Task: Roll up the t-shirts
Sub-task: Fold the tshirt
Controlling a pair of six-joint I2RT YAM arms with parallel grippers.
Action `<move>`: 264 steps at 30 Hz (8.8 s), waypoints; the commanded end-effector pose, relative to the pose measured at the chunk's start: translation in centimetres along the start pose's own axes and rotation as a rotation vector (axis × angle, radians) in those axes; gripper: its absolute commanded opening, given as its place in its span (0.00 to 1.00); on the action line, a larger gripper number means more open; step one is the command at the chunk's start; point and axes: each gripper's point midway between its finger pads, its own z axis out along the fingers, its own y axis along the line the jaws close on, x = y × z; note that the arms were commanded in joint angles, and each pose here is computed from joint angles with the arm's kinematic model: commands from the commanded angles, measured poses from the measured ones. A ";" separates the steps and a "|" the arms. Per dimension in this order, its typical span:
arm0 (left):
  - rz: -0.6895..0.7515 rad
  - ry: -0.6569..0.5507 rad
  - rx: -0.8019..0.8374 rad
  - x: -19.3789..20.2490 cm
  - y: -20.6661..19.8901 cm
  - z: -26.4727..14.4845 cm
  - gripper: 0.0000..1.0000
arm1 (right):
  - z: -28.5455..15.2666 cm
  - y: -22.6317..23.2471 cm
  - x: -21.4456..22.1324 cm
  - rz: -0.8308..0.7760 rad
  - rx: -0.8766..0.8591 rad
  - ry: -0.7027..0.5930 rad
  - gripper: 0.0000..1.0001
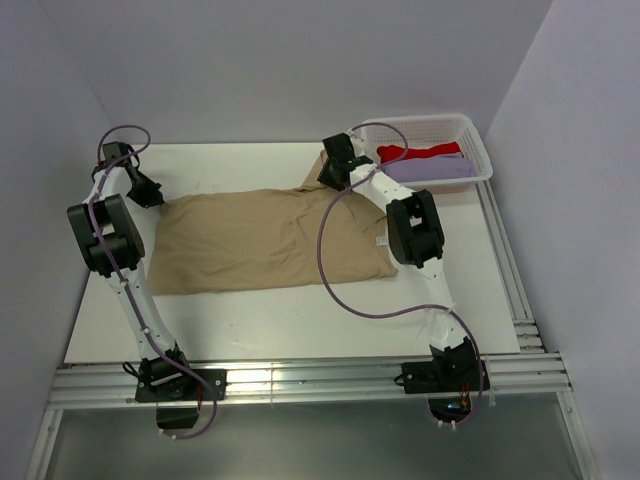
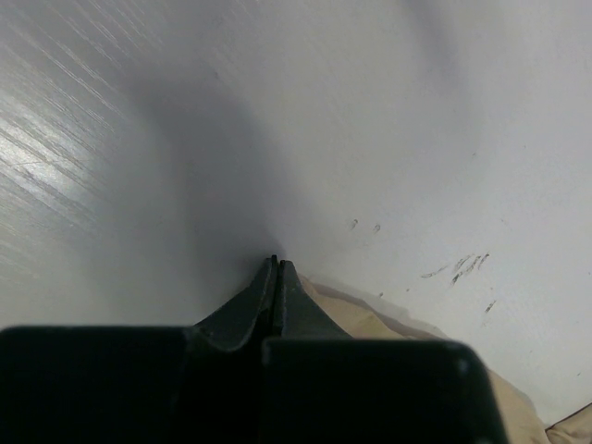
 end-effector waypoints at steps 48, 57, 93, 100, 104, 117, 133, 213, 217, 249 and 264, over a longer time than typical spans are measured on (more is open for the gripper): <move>0.034 -0.056 0.031 -1.6 -1.6 -3.3 0.00 | -7.6 -1.3 -3.6 0.020 -0.095 -0.059 0.38; 0.034 -0.058 0.025 -1.7 -1.4 -3.3 0.00 | -5.6 -3.3 -3.4 0.107 -0.087 0.002 0.40; 0.033 -0.052 0.036 -1.6 -1.7 -3.2 0.00 | -3.4 -10.9 -4.5 0.032 0.125 -0.009 0.43; 0.034 -0.050 0.036 -1.5 -1.7 -3.2 0.00 | -3.9 -13.3 -8.1 0.075 0.138 -0.039 0.44; 0.033 -0.052 0.036 -1.6 -1.7 -3.2 0.00 | -4.9 -12.0 -8.5 0.054 0.102 -0.046 0.47; 0.033 -0.051 0.040 -1.5 -1.8 -3.4 0.00 | -6.9 -7.9 -6.7 -0.109 0.071 -0.084 0.47; 0.033 -0.051 0.045 -1.6 -1.9 -3.4 0.00 | -5.3 -6.6 -4.1 -0.146 0.018 0.002 0.44; 0.035 -0.045 0.048 -1.5 -2.0 -3.5 0.00 | -6.8 -3.5 -4.3 -0.138 -0.057 0.030 0.25; 0.035 -0.044 0.049 -1.5 -2.0 -3.5 0.01 | -6.8 -3.5 -4.2 -0.135 -0.058 0.035 0.21; 0.037 -0.042 0.047 -1.4 -2.0 -3.5 0.00 | -5.0 -4.3 -2.1 -0.127 -0.063 0.087 0.25; 0.034 -0.043 0.046 -1.5 -1.9 -3.4 0.00 | -4.7 -5.5 -2.0 -0.128 -0.040 0.089 0.24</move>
